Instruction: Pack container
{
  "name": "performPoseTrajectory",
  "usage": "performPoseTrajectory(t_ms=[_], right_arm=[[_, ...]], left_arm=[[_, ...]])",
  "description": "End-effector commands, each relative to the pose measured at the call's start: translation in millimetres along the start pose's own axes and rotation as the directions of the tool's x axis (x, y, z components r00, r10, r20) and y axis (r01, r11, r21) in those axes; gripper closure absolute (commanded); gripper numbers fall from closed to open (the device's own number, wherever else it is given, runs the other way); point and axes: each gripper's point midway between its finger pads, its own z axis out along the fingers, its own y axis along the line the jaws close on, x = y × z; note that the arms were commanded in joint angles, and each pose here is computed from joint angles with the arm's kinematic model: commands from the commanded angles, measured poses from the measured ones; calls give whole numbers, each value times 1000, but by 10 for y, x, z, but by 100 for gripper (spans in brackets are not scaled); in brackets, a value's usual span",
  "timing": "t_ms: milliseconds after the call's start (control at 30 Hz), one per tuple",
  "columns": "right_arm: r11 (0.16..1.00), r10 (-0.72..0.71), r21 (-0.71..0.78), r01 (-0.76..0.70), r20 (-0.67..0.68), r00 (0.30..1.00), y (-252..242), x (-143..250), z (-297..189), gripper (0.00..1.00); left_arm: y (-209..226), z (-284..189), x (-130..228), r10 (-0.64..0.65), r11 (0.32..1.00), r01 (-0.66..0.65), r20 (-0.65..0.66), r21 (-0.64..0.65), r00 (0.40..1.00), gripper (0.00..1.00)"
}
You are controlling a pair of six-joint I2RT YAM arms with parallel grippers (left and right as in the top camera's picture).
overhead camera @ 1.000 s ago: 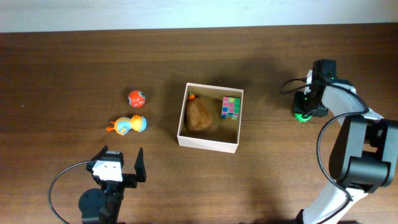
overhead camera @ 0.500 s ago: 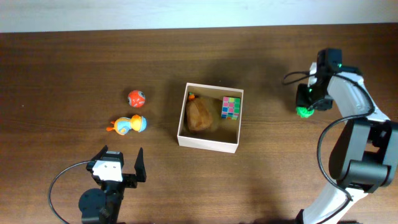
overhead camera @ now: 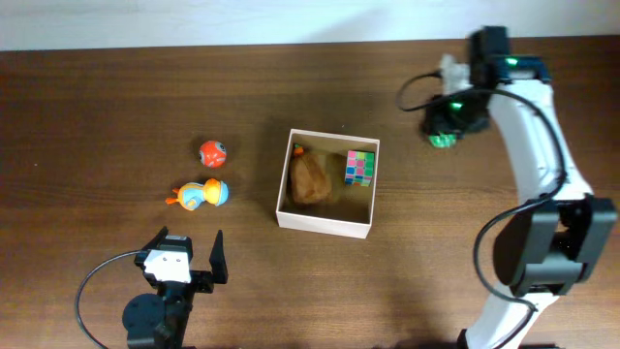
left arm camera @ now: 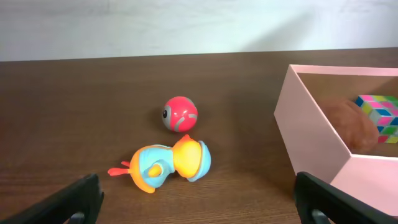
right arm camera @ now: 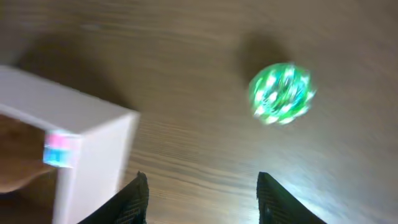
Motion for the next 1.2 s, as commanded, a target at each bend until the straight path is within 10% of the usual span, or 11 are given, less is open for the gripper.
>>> performPoseTrajectory(t_ms=[0, 600, 1167], right_arm=[[994, -110, -21, 111, 39, 993, 386, -139, -24, 49], [997, -49, 69, 40, 127, 991, 29, -366, -57, 45], [926, 264, 199, -320, 264, 928, -477, -767, 716, 42]], left_arm=[[-2, -2, 1, 18, 1000, -18, 5, 3, 1000, 1], [-2, -2, 1, 18, 1000, -18, 5, 3, 1000, 1], [-2, -2, 1, 18, 1000, -18, 5, 3, 1000, 1]])
